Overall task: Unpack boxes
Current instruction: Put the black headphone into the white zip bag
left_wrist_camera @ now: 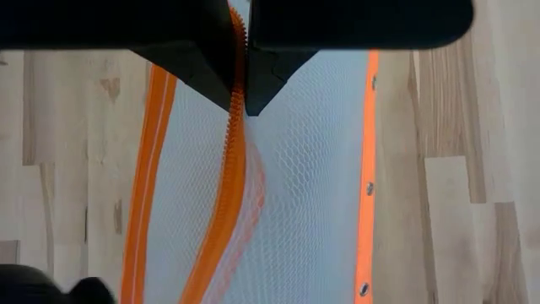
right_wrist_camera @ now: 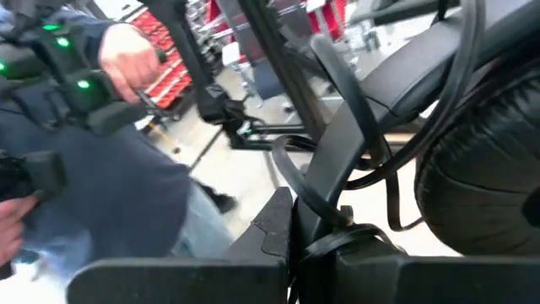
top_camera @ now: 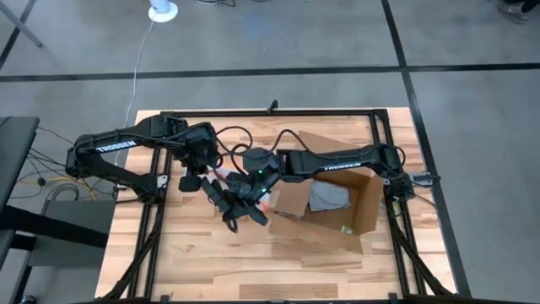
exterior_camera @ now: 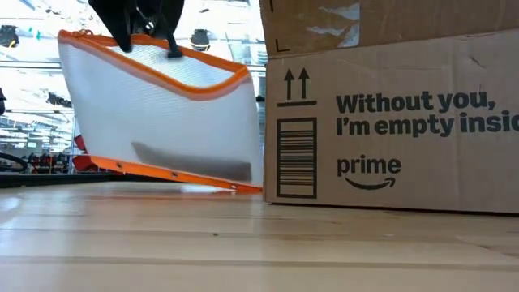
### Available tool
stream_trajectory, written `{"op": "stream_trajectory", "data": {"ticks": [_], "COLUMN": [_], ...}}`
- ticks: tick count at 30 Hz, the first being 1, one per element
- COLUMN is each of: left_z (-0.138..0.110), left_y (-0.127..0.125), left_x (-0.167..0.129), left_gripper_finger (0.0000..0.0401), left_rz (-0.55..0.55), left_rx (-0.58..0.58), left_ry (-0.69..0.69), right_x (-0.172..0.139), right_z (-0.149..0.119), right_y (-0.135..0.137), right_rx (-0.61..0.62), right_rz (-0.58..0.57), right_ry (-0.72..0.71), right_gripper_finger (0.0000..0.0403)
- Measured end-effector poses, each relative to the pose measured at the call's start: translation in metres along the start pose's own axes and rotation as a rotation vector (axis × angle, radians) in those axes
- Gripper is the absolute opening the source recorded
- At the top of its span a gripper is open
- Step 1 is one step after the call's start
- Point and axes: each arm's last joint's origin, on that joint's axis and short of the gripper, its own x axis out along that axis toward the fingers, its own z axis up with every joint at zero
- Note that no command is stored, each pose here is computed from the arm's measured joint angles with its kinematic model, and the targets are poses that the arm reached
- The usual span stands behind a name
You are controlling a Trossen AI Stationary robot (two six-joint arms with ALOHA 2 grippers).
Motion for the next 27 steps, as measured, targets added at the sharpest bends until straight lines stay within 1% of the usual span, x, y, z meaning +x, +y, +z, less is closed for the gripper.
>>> {"op": "stream_trajectory", "data": {"ticks": [5, 7, 11, 16, 18, 21, 27], "left_z": [-0.001, -0.001, 0.002, 0.003, 0.003, 0.005, 0.012], "left_y": [-0.001, -0.001, -0.002, -0.003, -0.004, -0.010, -0.026], "left_x": [0.000, 0.000, -0.005, -0.009, -0.009, -0.008, -0.007], "left_gripper_finger": [0.0000, 0.0000, 0.0000, 0.0000, 0.0000, 0.0000, 0.0000], "left_rz": [-0.031, -0.038, -0.049, -0.060, -0.095, -0.120, -0.141], "left_rx": [0.003, 0.003, 0.007, 0.018, 0.023, 0.053, 0.129], "left_ry": [0.003, 0.003, -0.028, -0.043, -0.051, -0.058, -0.102], "right_x": [-0.009, -0.005, 0.006, 0.012, 0.009, 0.003, -0.009], "right_z": [-0.009, -0.013, -0.023, -0.037, -0.042, -0.046, -0.039], "right_y": [-0.022, -0.029, -0.032, -0.033, -0.038, -0.046, -0.062], "right_rx": [0.037, 0.028, 0.049, 0.089, 0.120, 0.132, 0.159], "right_rz": [-0.070, -0.078, -0.044, -0.051, -0.071, -0.134, -0.209], "right_ry": [0.050, 0.051, 0.086, 0.168, 0.216, 0.254, 0.222], "right_gripper_finger": [0.0000, 0.0000, 0.0000, 0.0000, 0.0000, 0.0000, 0.0000]}}
